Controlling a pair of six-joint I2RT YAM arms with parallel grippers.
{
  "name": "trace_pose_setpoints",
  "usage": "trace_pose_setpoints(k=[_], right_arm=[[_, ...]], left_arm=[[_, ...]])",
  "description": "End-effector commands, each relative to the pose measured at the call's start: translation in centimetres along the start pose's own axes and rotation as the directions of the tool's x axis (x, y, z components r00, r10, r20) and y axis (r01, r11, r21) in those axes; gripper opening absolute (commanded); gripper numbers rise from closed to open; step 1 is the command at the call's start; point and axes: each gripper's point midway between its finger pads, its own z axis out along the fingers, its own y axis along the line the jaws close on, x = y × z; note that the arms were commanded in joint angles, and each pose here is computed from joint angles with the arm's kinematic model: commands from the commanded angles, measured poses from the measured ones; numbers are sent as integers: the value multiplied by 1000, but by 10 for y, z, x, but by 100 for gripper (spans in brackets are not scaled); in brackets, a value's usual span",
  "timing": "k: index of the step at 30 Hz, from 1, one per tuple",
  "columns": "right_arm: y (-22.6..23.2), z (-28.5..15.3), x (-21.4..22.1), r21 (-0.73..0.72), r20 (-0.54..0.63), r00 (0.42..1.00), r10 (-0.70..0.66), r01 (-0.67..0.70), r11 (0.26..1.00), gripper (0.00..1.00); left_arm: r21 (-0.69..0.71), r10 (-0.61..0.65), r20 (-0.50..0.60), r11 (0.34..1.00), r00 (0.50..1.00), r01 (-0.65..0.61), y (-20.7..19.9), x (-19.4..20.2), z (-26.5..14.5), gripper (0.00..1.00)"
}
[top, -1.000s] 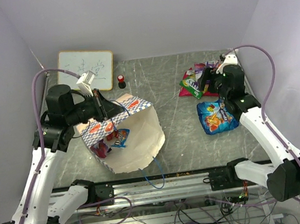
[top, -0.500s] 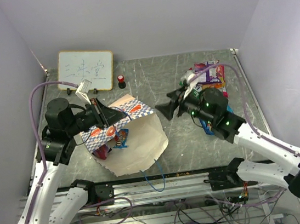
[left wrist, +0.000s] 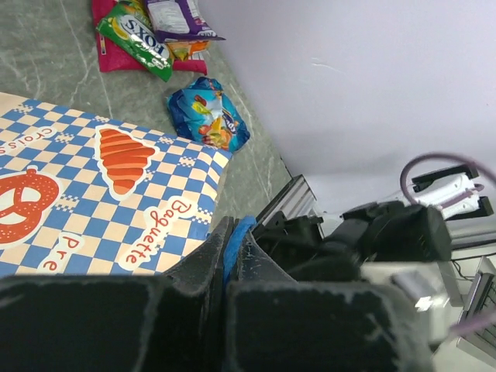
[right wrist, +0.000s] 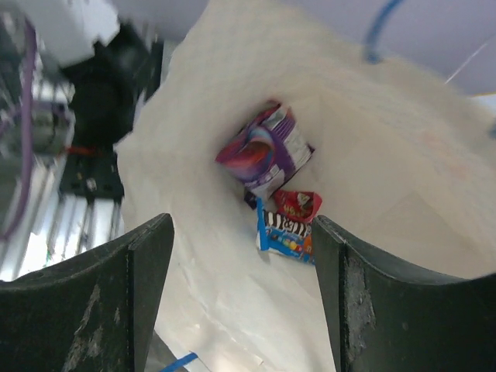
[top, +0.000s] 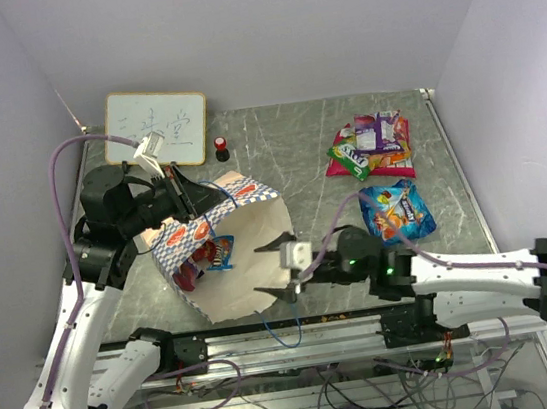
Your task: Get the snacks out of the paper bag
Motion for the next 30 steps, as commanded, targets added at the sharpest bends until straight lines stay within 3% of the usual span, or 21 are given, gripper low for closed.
trace_pose_setpoints(k=[1, 10, 19, 30], right_arm=[[8, 27, 30, -58, -92, 956, -279, 275, 960, 71], [-12, 96, 105, -84, -265, 831, -488, 484, 871, 72], [-18, 129, 153, -92, -332, 854, -401, 393, 915, 61], [-18, 131, 202, -109, -424, 824, -376, 365, 924, 57]], left_arm=[[-9, 77, 14, 997, 997, -77, -5, -8, -3, 7], [-2, 57, 38, 998, 998, -57, -11, -14, -4, 7], [2, 68, 44, 998, 997, -68, -11, -18, -1, 7], [-1, 82, 56, 997, 995, -82, -10, -21, 1, 7]])
